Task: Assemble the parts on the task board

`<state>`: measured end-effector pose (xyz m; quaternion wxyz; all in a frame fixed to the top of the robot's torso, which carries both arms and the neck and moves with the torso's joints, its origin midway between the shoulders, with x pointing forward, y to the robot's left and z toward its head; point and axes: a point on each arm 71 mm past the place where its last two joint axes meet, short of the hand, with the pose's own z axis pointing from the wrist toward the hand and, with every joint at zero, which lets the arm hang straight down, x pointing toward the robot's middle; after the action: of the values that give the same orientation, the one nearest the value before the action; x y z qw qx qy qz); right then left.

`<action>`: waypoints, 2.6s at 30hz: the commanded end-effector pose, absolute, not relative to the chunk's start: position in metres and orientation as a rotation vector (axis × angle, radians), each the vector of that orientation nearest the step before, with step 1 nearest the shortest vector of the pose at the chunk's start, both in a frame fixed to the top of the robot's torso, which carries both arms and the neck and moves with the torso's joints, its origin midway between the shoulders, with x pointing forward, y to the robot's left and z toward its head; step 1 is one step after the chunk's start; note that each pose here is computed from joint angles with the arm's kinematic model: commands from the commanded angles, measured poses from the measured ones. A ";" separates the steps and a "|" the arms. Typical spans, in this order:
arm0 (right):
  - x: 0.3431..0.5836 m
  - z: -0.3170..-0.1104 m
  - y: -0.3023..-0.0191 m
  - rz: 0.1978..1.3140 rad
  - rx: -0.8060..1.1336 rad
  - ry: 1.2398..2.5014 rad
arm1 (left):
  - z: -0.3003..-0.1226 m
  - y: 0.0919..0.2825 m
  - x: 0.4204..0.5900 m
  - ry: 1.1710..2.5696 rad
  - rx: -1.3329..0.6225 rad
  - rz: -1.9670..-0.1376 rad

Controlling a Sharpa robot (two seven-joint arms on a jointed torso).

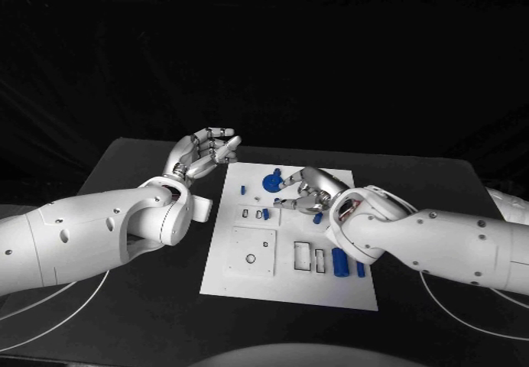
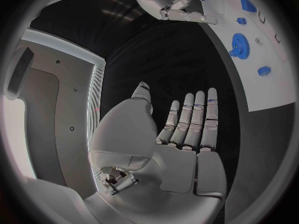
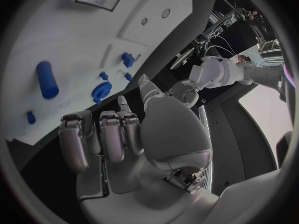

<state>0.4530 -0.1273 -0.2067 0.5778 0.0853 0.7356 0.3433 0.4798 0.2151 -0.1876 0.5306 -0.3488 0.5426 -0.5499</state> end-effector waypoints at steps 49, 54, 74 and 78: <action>0.443 -0.179 -0.241 0.754 0.404 1.798 | -0.195 0.144 0.501 2.514 -0.250 -0.376; 0.443 -0.179 -0.242 0.750 0.406 1.802 | -0.203 0.143 0.501 2.534 -0.258 -0.359; 0.444 -0.182 -0.241 0.741 0.405 1.823 | -0.213 0.133 0.508 2.522 -0.231 -0.270; 0.444 -0.182 -0.242 0.737 0.405 1.827 | -0.213 0.133 0.510 2.505 -0.241 -0.270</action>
<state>0.4442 -0.2426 -0.1807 0.5418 0.1749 0.7605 0.3122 0.5091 0.1319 -0.2129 0.2932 -0.0923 0.9443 -0.1175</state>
